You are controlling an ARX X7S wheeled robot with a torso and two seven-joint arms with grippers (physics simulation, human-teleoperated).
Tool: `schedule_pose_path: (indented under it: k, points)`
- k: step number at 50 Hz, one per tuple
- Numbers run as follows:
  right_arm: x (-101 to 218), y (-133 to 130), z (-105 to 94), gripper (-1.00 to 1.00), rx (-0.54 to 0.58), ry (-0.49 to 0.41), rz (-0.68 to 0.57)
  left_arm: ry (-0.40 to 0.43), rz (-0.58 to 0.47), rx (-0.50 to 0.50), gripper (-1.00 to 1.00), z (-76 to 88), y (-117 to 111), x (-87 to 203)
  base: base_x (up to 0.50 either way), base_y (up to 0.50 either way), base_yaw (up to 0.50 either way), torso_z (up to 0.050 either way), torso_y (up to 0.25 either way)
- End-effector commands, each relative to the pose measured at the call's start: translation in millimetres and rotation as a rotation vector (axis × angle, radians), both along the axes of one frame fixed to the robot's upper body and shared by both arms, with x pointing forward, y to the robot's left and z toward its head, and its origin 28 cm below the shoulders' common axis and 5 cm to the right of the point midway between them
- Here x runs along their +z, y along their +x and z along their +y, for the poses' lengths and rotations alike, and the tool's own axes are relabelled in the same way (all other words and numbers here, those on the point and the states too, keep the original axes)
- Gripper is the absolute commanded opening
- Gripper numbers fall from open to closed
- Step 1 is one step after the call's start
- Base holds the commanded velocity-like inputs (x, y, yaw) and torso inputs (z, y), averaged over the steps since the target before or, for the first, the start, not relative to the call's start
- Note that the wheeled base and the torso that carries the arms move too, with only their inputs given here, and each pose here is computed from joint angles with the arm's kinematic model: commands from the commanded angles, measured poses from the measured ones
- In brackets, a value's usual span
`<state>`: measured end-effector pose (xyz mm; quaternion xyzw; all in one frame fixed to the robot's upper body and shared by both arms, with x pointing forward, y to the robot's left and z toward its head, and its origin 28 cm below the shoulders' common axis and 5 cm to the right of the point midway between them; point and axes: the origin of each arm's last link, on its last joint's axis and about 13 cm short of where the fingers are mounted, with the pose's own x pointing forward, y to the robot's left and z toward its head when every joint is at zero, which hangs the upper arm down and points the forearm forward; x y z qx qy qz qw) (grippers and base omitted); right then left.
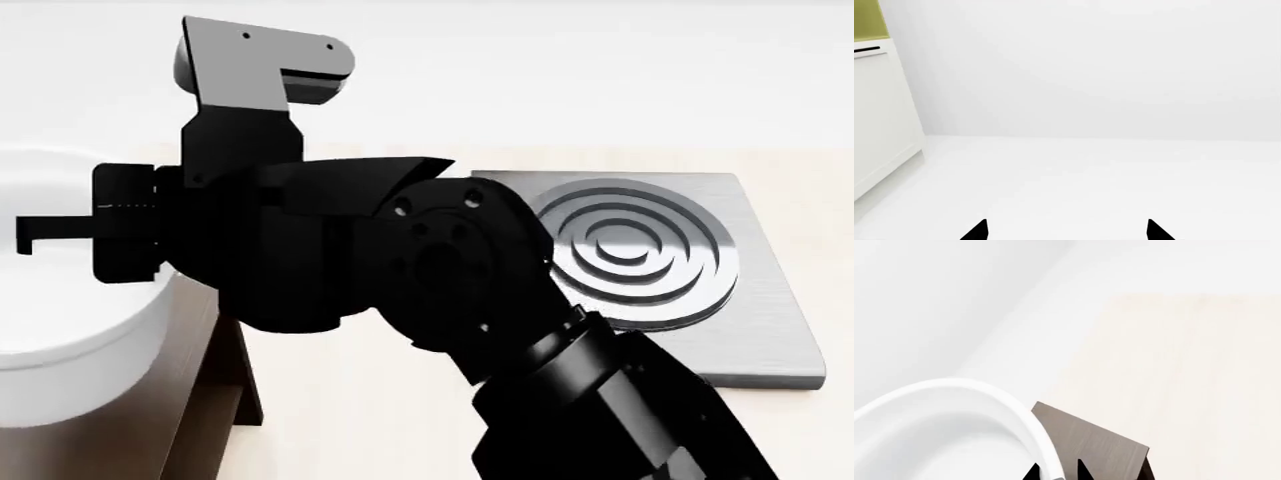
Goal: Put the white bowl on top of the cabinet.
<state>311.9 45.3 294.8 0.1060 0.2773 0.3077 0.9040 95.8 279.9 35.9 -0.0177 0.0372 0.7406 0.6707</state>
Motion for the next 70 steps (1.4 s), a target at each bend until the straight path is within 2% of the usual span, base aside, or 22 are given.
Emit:
schedule_pose_path:
  k: [1, 28, 70]
  points:
    - [4, 0, 2.7, -1.00, 0.022, 0.075, -0.026, -0.001, -0.002, 0.000, 1.00, 0.0, 0, 0, 0.00, 0.00, 0.00, 0.000, 0.000]
    - [-10, 16, -3.0, -1.00, -0.030, 0.073, 0.004, -0.001, -0.001, 0.001, 1.00, 0.1, -1, 0, 0.00, 0.00, 0.00, 0.000, 0.001]
    - [-32, 17, 4.6, -1.00, -0.001, 0.029, 0.032, 0.000, -0.002, -0.002, 1.00, 0.2, 0, 0, 0.00, 0.00, 0.00, 0.000, 0.000]
